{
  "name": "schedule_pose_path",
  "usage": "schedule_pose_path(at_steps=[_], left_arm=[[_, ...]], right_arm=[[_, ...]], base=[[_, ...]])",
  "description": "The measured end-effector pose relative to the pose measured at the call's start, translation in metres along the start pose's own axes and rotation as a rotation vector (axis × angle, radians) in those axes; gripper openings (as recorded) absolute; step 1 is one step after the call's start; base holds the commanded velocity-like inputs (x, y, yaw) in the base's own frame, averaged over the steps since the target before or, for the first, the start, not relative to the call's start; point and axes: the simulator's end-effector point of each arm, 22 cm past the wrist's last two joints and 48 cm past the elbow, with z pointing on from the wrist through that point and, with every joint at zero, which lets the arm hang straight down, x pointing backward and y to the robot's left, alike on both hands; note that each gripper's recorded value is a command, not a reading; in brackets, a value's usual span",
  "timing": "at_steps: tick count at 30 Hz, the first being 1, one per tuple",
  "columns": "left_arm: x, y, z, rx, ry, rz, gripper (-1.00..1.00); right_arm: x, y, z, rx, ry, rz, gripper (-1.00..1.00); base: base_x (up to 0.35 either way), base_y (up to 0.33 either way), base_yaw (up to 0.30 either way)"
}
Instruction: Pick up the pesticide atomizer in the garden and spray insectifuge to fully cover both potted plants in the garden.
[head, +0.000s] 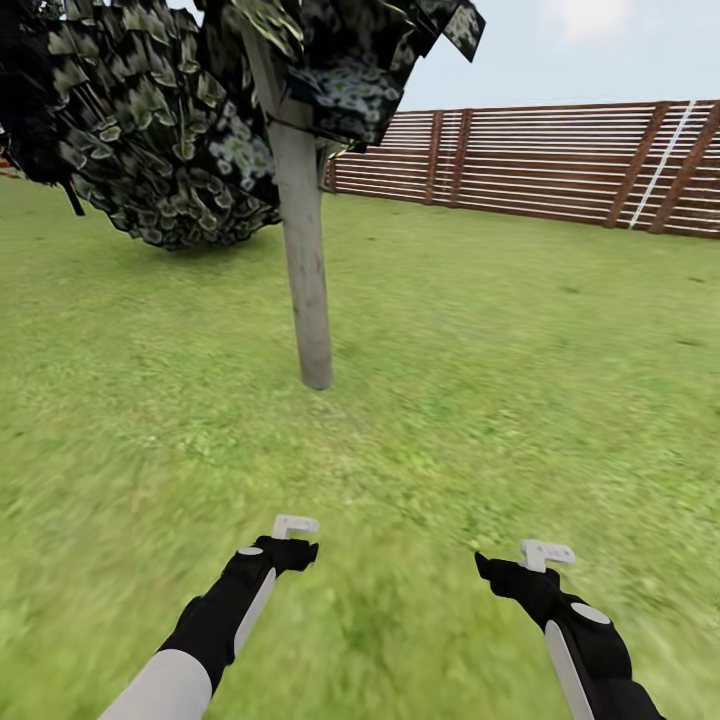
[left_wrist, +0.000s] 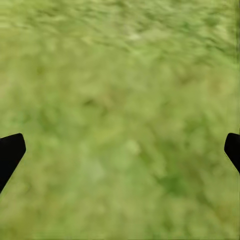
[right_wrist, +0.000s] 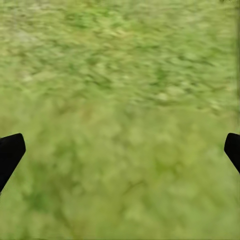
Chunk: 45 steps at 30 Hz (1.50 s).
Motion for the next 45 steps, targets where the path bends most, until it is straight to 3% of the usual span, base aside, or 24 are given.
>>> schedule_pose_path(at_steps=[22,38,45], left_arm=[[0.0004,0.0000,0.0002,0.000,0.001,0.000,1.00],[0.0011,-0.0001,0.0000,0.000,0.001,0.000,1.00],[0.0012,0.0001,-0.0001,0.000,0.001,-0.001,1.00]], right_arm=[[0.0000,-0.0002,0.0001,0.001,0.000,0.001,1.00],[-0.0004,-0.0011,-0.0001,0.000,-0.001,0.000,1.00],[-0.0005,-0.0011,-0.0001,-0.001,-0.001,0.001,1.00]], base=[[0.054,0.022,-0.300],[0.317,0.088,-0.263],[0.337,0.096,-0.061]])
